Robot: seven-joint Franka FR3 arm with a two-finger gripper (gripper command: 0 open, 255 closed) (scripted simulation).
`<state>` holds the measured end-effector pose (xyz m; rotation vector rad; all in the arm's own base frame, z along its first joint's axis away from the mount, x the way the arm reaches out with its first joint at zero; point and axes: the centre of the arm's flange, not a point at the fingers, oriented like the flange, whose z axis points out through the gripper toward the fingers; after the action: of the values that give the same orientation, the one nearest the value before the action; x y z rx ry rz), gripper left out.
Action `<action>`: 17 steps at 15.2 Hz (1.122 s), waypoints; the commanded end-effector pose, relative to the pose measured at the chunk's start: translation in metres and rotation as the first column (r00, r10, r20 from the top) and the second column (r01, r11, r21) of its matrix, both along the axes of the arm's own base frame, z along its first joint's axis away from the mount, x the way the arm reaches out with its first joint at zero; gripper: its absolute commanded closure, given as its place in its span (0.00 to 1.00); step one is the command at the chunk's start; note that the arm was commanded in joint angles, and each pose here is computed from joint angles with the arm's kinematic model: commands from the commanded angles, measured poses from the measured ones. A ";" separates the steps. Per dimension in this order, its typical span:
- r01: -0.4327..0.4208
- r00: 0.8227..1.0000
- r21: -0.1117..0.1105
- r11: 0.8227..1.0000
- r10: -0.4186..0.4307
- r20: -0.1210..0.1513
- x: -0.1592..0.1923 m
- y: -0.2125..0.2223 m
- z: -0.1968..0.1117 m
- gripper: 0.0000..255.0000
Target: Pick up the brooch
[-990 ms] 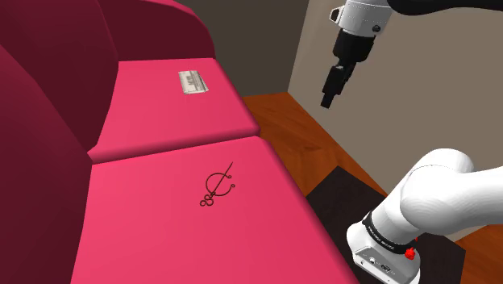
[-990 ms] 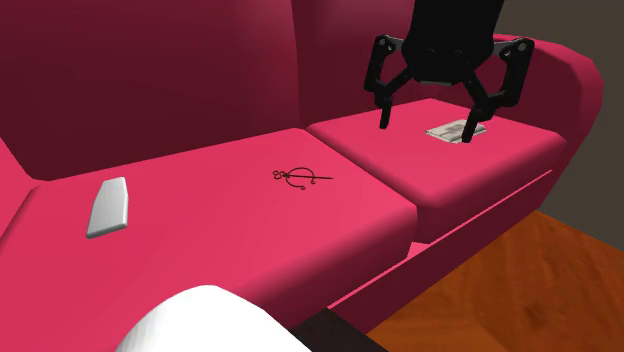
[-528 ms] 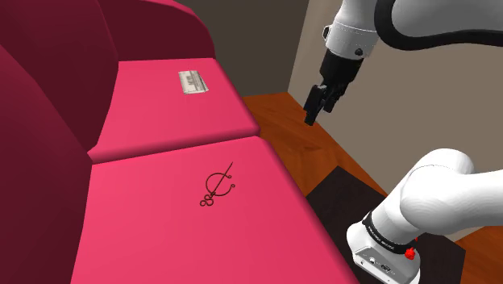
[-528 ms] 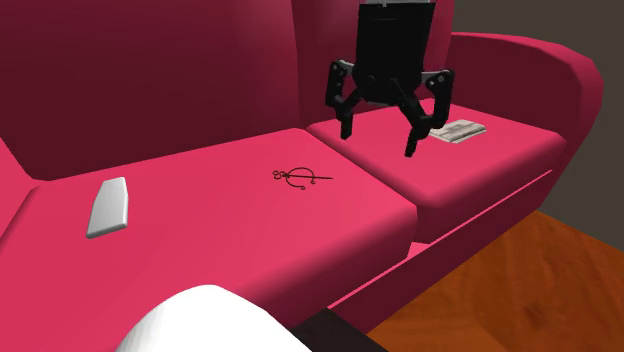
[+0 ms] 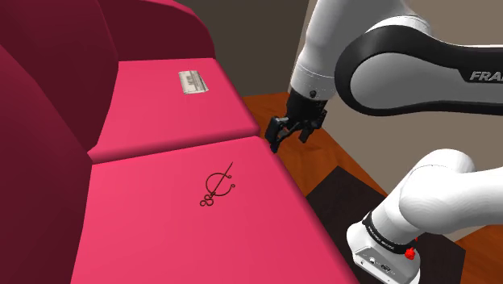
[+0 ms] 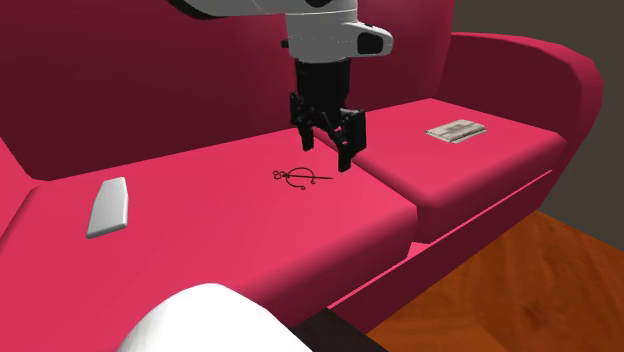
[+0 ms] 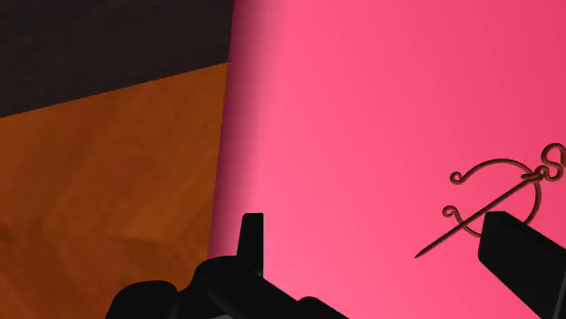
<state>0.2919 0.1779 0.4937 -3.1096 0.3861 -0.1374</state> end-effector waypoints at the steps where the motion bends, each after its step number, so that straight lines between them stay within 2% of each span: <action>1: 0.074 0.997 0.006 0.997 -0.075 0.015 0.005 0.023 -0.013 0.00; 4: 0.176 0.984 0.012 0.984 -0.176 0.035 0.016 0.056 -0.032 0.00; 8: 0.308 0.949 0.023 0.951 -0.309 0.060 0.036 0.098 -0.057 0.00; 12: 0.434 0.896 0.037 0.900 -0.436 0.084 0.063 0.137 -0.082 0.00; 16: 0.547 0.829 0.054 0.835 -0.550 0.104 0.094 0.171 -0.104 0.00; 17: 0.547 0.829 0.054 0.835 -0.550 0.104 0.094 0.171 -0.110 0.00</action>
<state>0.3843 0.3449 0.3876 -2.8608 1.2303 -0.3026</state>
